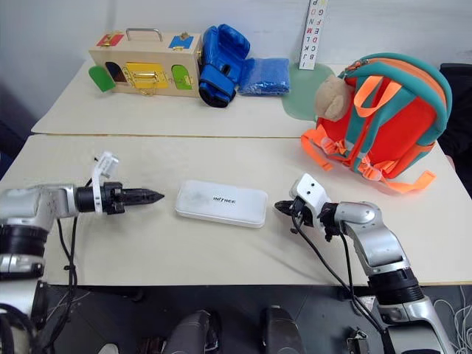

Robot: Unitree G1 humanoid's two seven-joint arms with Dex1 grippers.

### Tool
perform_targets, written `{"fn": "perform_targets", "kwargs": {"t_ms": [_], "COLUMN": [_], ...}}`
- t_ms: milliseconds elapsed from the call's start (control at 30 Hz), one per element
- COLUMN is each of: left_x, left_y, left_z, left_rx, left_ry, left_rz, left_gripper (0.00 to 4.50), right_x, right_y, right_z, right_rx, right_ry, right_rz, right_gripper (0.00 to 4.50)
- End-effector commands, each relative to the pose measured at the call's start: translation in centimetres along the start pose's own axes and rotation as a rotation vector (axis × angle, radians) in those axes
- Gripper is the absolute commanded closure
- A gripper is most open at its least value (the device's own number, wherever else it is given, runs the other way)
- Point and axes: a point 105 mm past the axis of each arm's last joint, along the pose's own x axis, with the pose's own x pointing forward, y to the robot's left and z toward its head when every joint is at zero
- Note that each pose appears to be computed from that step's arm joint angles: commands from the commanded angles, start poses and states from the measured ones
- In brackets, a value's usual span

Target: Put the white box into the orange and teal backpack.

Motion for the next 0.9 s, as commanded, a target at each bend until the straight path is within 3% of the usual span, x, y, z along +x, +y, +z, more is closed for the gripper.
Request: {"fn": "perform_targets", "kwargs": {"t_ms": [33, 100, 433, 600, 800, 900], "left_x": [0.7, 1.1, 6.7, 9.7, 10.1, 9.6], "left_y": [-0.9, -1.0, -1.0, -3.7, -5.5, -5.6], "left_z": [0.0, -0.2, -2.6, -1.4, -0.8, -0.2], "left_rx": [-0.122, -0.141, -0.16, -0.151, -0.137, -0.147], "left_ry": [0.033, 0.061, 0.249, 0.251, 0.259, 0.24], "left_rz": [-0.075, -0.087, -0.111, -0.239, -0.337, -0.351], "left_gripper": [0.59, 0.01, 0.01, 0.01, 0.01, 0.65], "right_x": [-0.5, -0.6, 0.4, 0.8, 0.8, 0.9], "right_y": [-0.2, -0.2, 0.4, 0.5, 0.7, 0.9], "right_z": [0.3, 0.1, 0.7, 0.7, 0.2, 0.1], "right_rx": [-0.069, -0.077, -0.112, -0.121, -0.122, -0.12], "right_ry": [0.0, 0.0, -0.035, -0.04, -0.035, -0.035], "right_rz": [-0.005, -0.007, -0.008, -0.01, -0.008, -0.008], "right_gripper": [4.5, 4.5, 4.5, 4.5, 4.5, 4.5]}}
